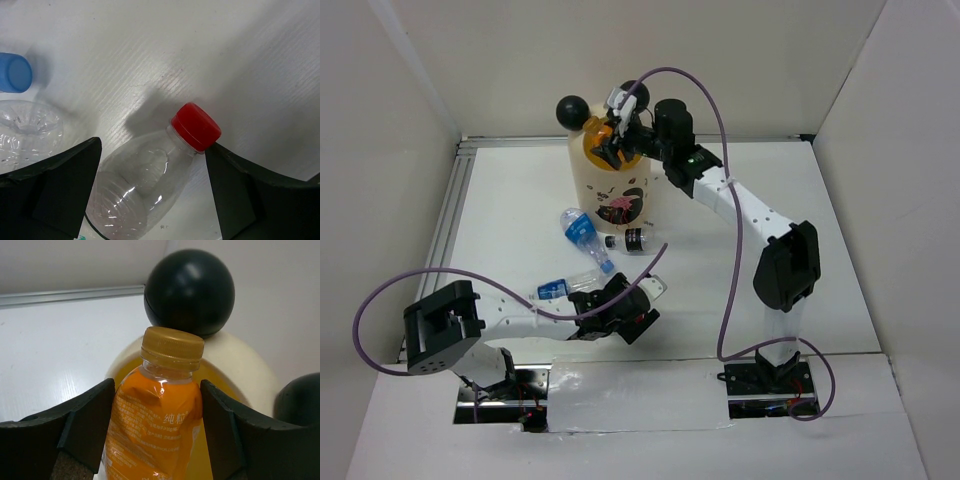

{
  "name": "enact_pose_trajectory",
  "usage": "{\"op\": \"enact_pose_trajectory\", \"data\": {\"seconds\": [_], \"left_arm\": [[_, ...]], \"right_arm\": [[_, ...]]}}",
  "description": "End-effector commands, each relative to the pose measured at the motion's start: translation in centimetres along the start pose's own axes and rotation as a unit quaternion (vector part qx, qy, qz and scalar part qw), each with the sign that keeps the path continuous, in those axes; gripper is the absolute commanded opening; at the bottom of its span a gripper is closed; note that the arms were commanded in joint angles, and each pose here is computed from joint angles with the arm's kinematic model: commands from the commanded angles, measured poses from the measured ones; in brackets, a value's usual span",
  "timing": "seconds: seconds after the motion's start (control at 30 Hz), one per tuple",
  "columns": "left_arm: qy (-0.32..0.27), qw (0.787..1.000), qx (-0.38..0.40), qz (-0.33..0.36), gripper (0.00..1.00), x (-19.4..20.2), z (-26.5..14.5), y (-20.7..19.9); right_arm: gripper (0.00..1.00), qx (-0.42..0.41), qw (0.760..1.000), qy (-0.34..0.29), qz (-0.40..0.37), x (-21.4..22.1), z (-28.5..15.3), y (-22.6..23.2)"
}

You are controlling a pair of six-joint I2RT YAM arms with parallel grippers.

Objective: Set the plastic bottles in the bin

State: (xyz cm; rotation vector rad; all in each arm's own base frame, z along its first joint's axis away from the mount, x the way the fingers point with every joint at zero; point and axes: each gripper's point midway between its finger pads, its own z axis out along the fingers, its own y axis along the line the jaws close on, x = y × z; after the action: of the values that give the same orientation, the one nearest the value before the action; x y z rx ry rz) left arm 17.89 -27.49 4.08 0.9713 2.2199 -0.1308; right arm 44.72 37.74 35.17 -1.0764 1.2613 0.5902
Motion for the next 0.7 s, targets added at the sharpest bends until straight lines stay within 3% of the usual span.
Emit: {"op": "enact_pose_trajectory", "data": {"seconds": [0.0, 0.1, 0.17, 0.4, 0.67], "left_arm": [[-0.016, 1.000, -0.003, -0.017, 0.97, -0.5, -0.5, -0.1], [-0.017, 1.000, -0.008, -0.022, 0.97, -0.6, -0.5, 0.0], [-0.013, 1.000, -0.009, -0.020, 0.97, -0.2, -0.4, 0.1], [-0.012, 1.000, -0.004, -0.006, 0.93, -0.1, -0.4, 0.0], [0.001, 1.000, 0.014, 0.012, 0.81, -0.2, 0.5, -1.1]], "right_arm": [[0.35, 0.057, 0.997, -0.036, -0.042, -3.2, -0.3, -1.3], [0.54, 0.059, 0.997, -0.006, -0.045, -1.1, -0.4, -1.1], [0.75, 0.056, 0.998, 0.000, -0.042, -1.1, -0.7, -1.0], [0.79, 0.037, 0.998, -0.028, -0.042, -6.5, -3.7, 0.0], [0.87, 0.061, 0.998, -0.007, -0.030, -4.4, -5.4, -1.6]]}}
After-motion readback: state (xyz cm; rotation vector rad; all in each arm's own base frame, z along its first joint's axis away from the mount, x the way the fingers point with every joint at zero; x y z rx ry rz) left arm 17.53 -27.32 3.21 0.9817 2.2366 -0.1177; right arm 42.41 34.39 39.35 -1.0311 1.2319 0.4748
